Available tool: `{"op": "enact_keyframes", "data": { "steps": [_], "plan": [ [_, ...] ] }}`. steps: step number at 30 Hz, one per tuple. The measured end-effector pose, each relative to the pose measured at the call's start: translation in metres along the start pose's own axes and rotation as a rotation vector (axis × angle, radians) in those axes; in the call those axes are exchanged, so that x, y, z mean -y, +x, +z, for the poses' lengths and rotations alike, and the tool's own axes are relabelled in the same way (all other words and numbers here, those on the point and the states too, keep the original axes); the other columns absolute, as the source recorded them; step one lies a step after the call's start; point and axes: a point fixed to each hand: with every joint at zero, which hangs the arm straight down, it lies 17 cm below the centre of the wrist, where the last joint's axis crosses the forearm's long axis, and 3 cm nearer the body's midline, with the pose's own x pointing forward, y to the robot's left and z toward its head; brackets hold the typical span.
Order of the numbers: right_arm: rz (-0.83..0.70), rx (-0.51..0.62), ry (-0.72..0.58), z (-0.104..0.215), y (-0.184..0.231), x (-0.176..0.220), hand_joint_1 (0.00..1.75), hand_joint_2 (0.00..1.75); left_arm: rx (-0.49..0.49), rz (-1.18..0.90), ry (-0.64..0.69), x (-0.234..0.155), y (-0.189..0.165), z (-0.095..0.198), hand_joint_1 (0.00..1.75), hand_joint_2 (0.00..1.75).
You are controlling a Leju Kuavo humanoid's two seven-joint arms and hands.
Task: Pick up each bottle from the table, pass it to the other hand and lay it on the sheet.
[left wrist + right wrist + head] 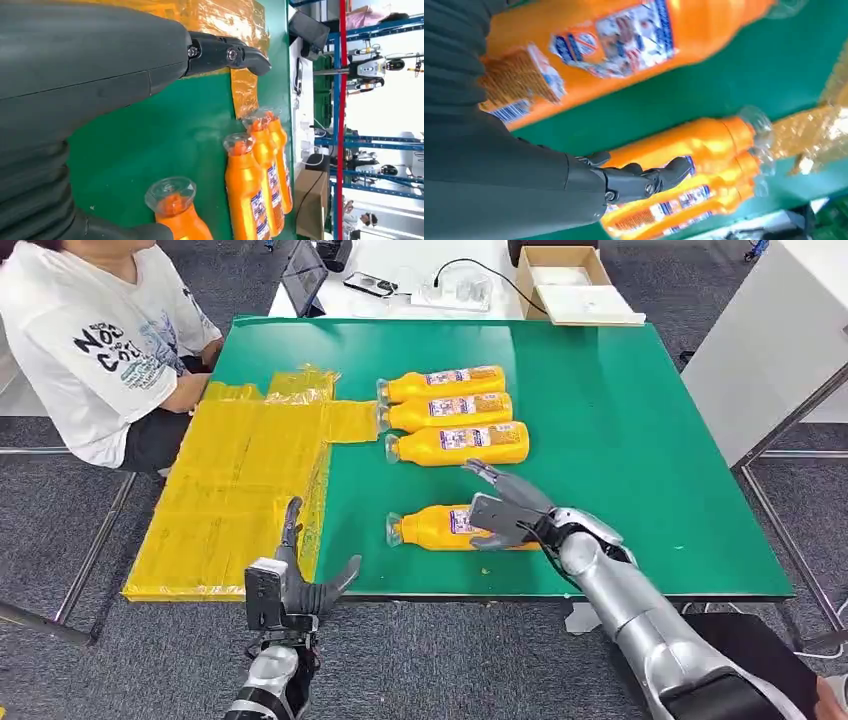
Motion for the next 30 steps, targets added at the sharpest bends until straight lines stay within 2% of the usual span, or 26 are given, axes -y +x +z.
{"op": "enact_keyframes", "data": {
  "steps": [10,20,29,30],
  "plan": [
    [0.082,-0.132,0.049,0.024,-0.043,0.001,0.00,1.75,-0.019,0.008,-0.003,0.001,-0.006,0.003,0.00,1.75],
    [0.159,-0.286,0.092,0.034,-0.085,-0.008,0.00,1.75,-0.039,0.018,-0.019,0.006,-0.011,0.006,0.00,1.75],
    [0.173,-0.329,0.117,0.036,-0.096,-0.008,0.00,1.75,-0.048,0.018,-0.024,0.007,-0.015,0.007,0.00,1.75],
    [0.176,-0.334,0.121,0.036,-0.098,-0.008,0.21,1.75,-0.050,0.018,-0.025,0.007,-0.015,0.007,0.00,1.75]
  ]
}}
